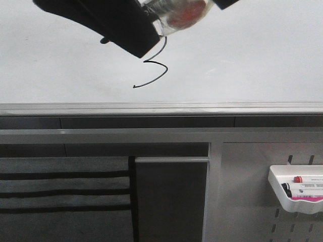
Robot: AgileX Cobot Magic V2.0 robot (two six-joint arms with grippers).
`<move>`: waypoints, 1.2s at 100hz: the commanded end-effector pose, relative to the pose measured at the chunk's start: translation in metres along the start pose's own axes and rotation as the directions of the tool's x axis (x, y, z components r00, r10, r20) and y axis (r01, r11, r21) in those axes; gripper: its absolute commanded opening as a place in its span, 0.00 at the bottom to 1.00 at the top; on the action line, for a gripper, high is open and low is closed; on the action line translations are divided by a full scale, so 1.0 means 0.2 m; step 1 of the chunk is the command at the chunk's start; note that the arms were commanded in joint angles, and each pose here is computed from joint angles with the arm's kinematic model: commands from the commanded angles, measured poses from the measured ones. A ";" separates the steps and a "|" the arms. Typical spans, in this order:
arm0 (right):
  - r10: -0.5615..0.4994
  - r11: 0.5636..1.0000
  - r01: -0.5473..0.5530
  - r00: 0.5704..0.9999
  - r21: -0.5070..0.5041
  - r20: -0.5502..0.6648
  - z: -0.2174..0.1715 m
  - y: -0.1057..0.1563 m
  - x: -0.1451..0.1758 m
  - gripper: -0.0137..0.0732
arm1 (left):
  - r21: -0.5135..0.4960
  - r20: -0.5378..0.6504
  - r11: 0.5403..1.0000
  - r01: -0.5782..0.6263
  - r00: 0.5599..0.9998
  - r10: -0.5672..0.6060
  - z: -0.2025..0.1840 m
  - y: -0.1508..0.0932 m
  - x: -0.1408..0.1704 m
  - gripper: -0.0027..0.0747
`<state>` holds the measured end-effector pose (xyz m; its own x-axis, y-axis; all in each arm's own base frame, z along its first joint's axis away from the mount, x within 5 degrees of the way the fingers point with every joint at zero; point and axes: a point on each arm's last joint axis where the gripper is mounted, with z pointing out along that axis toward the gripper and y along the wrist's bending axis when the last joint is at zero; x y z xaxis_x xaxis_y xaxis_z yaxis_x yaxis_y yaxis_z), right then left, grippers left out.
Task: Write number 3 on whiteboard
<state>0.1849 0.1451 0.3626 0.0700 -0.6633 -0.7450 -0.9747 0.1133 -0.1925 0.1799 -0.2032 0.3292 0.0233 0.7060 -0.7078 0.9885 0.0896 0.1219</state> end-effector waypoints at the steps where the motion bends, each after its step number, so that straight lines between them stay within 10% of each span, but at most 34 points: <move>1: -0.017 0.997 0.013 0.999 0.071 0.051 -0.07 -0.01 -0.05 0.53 | -0.047 0.078 0.999 0.008 0.997 -0.005 -0.07 0.01 -0.07 0.07; 39: 0.298 0.820 -0.323 0.946 0.472 0.130 -0.53 -0.01 0.06 0.53 | -0.343 0.118 0.906 0.246 0.969 -0.218 -0.17 0.28 0.14 0.07; 65: 0.335 0.793 -0.354 0.933 0.496 0.131 -0.58 0.01 0.09 0.53 | -0.660 0.401 0.492 0.568 0.820 -0.409 -0.27 0.51 0.49 0.07; 79: 0.348 0.794 -0.365 0.929 0.485 0.129 -0.56 0.00 0.10 0.53 | -0.719 0.465 0.347 0.602 0.788 -0.405 -0.26 0.56 0.59 0.07; 120: 0.399 0.793 -0.409 0.909 0.452 0.122 -0.50 0.01 0.17 0.53 | -0.704 0.493 0.261 0.661 0.718 -0.492 -0.15 0.64 0.70 0.07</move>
<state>0.1634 0.0483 0.3888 -0.3365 -0.5152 -0.7882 -0.7285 0.6729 -0.1288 0.3015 -0.0769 0.2520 -0.4442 0.1807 -0.8775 0.2338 0.9689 0.0812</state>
